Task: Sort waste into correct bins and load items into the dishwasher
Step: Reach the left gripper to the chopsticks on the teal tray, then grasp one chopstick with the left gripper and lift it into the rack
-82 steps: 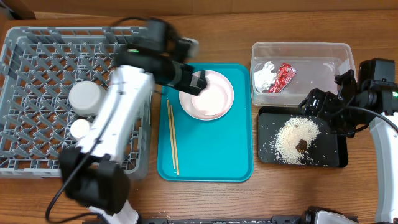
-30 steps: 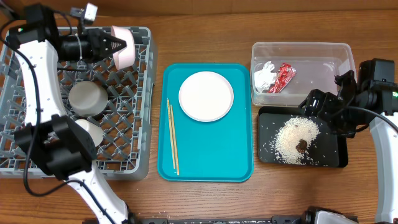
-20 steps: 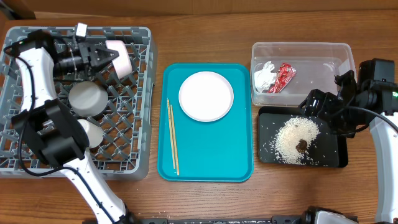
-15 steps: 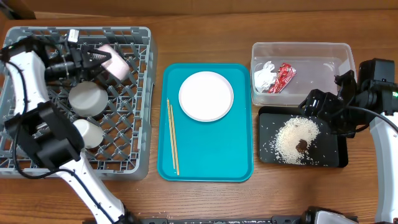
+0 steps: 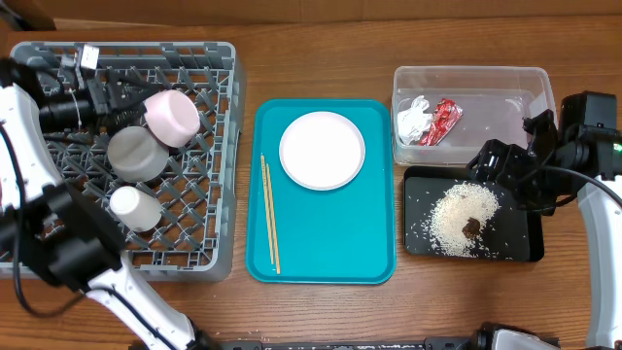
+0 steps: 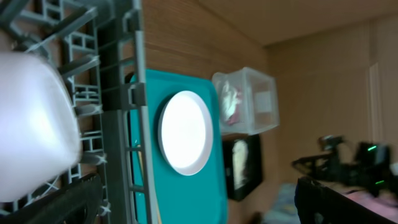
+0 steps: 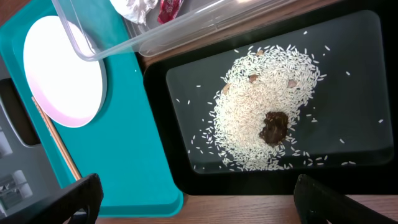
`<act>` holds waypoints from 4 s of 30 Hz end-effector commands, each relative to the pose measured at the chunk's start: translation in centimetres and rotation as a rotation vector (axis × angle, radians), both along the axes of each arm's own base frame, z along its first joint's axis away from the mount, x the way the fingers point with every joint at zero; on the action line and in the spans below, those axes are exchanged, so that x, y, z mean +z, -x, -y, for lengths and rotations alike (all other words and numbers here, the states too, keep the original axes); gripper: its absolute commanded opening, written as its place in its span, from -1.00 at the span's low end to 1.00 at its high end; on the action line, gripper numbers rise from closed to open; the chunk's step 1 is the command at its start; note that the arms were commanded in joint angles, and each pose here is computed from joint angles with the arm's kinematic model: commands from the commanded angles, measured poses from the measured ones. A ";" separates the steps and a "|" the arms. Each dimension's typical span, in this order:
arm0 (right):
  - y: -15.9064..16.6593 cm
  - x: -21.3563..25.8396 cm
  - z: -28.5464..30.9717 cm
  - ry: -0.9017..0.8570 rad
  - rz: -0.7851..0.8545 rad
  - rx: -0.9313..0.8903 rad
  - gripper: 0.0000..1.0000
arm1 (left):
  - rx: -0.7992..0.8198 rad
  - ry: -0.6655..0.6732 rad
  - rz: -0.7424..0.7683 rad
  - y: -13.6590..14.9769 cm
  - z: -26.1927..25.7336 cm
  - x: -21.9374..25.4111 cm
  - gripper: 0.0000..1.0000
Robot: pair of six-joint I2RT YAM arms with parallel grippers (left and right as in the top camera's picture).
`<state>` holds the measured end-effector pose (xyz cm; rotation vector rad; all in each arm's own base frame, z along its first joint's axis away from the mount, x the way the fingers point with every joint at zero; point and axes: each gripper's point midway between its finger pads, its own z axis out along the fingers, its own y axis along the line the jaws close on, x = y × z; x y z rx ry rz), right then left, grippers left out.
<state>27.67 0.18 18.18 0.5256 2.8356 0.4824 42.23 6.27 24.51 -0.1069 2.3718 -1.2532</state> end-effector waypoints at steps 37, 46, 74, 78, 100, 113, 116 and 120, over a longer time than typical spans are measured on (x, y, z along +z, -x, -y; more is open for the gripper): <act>0.1 0.7 0.1 0.010 0.011 0.007 1.00 | 0.187 -0.842 -0.222 17.5 18.3 -5.7 0.99; 0.1 0.7 0.1 0.011 0.012 0.007 1.00 | 0.014 -0.791 -0.353 16.6 22.4 -16.0 0.93; 0.1 0.7 0.1 0.010 0.011 0.007 1.00 | 0.012 -0.842 -0.543 16.2 21.0 -22.3 0.74; 0.1 0.7 0.1 0.010 0.011 0.007 1.00 | 0.018 -0.855 -0.540 16.2 20.8 -22.4 0.75; 0.1 0.7 0.1 0.007 0.012 0.007 1.00 | -0.001 -0.853 -0.503 16.6 21.1 -25.1 0.87; 0.2 0.7 0.1 0.007 0.010 0.007 1.00 | -0.005 -0.859 -0.515 16.8 21.0 -25.7 -0.25; 0.2 0.7 0.1 0.006 0.010 0.007 1.00 | -0.004 -0.859 -0.516 16.9 21.0 -25.7 -0.66; 0.2 0.7 0.1 0.007 0.010 0.007 1.00 | 0.005 -0.865 -0.539 16.9 20.4 -25.5 -0.92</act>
